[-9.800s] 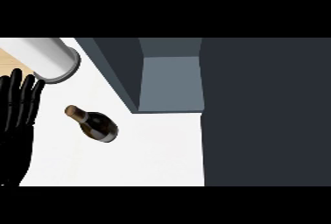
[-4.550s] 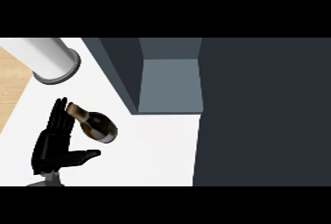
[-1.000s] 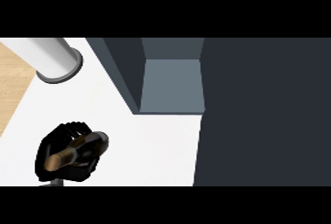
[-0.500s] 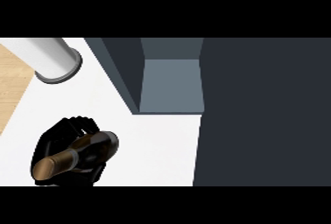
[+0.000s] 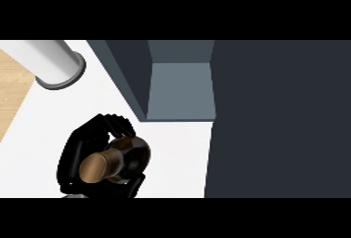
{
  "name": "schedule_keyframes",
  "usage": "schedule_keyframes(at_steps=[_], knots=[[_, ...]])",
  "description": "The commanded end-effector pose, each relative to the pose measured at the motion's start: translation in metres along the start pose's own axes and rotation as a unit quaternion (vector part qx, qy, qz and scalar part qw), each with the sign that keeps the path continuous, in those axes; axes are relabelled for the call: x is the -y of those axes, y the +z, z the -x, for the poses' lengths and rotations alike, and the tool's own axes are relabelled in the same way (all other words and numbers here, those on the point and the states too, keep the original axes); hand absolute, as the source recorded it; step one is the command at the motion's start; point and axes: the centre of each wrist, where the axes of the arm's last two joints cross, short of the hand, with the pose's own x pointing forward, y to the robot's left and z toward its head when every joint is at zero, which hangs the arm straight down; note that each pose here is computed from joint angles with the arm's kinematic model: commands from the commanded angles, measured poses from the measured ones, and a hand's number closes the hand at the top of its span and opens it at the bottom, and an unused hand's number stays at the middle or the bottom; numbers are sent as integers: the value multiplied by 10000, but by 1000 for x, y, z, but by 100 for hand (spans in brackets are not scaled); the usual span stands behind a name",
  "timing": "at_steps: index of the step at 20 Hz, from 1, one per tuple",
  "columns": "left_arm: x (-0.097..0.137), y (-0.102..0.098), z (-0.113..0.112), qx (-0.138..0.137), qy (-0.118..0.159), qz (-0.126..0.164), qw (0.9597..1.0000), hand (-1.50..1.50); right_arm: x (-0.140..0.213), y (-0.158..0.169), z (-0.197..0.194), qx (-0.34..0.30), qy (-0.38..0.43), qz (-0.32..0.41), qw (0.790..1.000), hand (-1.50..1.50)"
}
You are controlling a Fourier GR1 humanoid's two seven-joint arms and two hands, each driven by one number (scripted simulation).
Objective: Pick up the wine, place it into the cabinet and close the cabinet
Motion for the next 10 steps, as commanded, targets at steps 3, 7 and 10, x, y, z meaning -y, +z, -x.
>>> schedule_keyframes(at_steps=[3,7,10], knots=[[54,-31,-33,60,241,23,9997,150,0,17,-18,200,-285,-189,9992,-150],[85,-27,-31,-58,325,117,9994,150,0,7,-7,214,-263,-200,9992,-150],[106,-45,-30,4,256,20,9997,150,11,1,-6,295,-250,-258,9989,-150]])
